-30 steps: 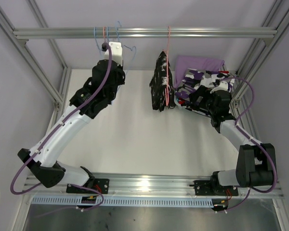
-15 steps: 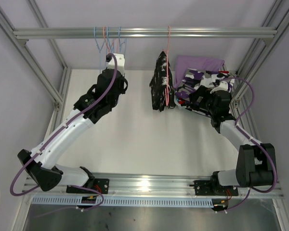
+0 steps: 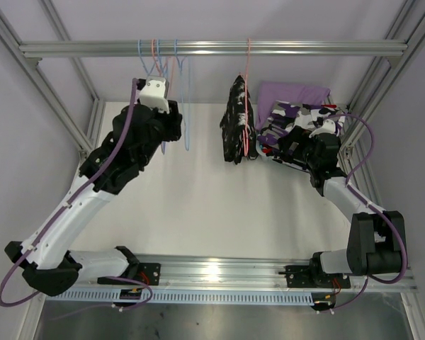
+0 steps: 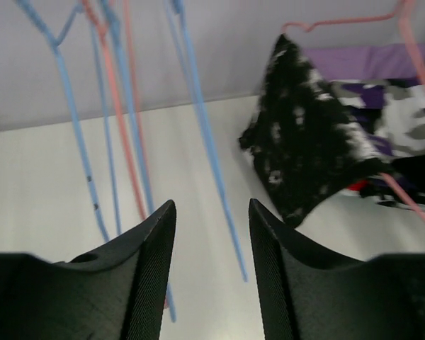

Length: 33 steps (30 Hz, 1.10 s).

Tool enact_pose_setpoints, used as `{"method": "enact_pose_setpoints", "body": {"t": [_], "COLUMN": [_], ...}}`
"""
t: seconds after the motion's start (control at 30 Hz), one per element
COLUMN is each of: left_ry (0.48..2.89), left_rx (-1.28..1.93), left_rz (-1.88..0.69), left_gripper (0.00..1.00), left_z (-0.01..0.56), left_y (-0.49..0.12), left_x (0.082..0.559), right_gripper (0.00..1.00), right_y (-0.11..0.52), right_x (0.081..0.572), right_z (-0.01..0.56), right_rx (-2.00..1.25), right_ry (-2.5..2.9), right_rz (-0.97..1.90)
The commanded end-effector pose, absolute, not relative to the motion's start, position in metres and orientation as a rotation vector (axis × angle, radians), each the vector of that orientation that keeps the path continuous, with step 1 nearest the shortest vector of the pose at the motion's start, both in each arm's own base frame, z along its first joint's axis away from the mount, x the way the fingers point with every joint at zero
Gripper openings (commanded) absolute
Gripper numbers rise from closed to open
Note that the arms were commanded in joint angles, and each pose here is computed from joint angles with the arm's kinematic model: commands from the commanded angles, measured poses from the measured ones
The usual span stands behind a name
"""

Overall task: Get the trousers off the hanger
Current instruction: Place the hanger at the clothesline, then pick up the hanger from the clothesline.

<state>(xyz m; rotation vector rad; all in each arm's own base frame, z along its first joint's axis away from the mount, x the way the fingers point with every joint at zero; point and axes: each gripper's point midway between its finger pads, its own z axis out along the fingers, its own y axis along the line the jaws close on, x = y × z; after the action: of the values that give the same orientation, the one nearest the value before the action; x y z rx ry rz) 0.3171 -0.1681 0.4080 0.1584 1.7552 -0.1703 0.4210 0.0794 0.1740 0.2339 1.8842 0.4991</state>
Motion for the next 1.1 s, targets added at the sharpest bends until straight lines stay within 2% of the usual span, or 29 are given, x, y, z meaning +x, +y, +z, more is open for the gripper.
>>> {"method": "enact_pose_setpoints", "body": {"t": [0.0, 0.27, 0.67, 0.9, 1.07], "left_ry": [1.64, 1.578, 1.636, 1.711, 1.782], "left_rx": [0.239, 0.42, 0.455, 0.427, 0.383], "left_rz": [-0.445, -0.834, -1.174, -1.187, -1.098], "left_gripper": [0.51, 0.61, 0.67, 0.68, 0.68], "left_z": [0.453, 0.482, 0.467, 0.442, 0.418], "left_y": [-0.204, -0.279, -0.355, -0.372, -0.368], "left_x": [0.296, 0.28, 0.293, 0.311, 0.326], "right_gripper": [0.99, 0.99, 0.99, 0.99, 0.99], "right_y": [0.086, 0.086, 0.082, 0.081, 0.08], "right_x": [0.396, 0.395, 0.395, 0.393, 0.392], "right_z": [0.117, 0.117, 0.119, 0.117, 0.118], "right_rx": [0.286, 0.287, 0.295, 0.304, 0.305], "right_ry": [2.085, 2.086, 2.078, 2.086, 2.081], "right_rz": [0.541, 0.534, 0.517, 0.512, 0.514]}}
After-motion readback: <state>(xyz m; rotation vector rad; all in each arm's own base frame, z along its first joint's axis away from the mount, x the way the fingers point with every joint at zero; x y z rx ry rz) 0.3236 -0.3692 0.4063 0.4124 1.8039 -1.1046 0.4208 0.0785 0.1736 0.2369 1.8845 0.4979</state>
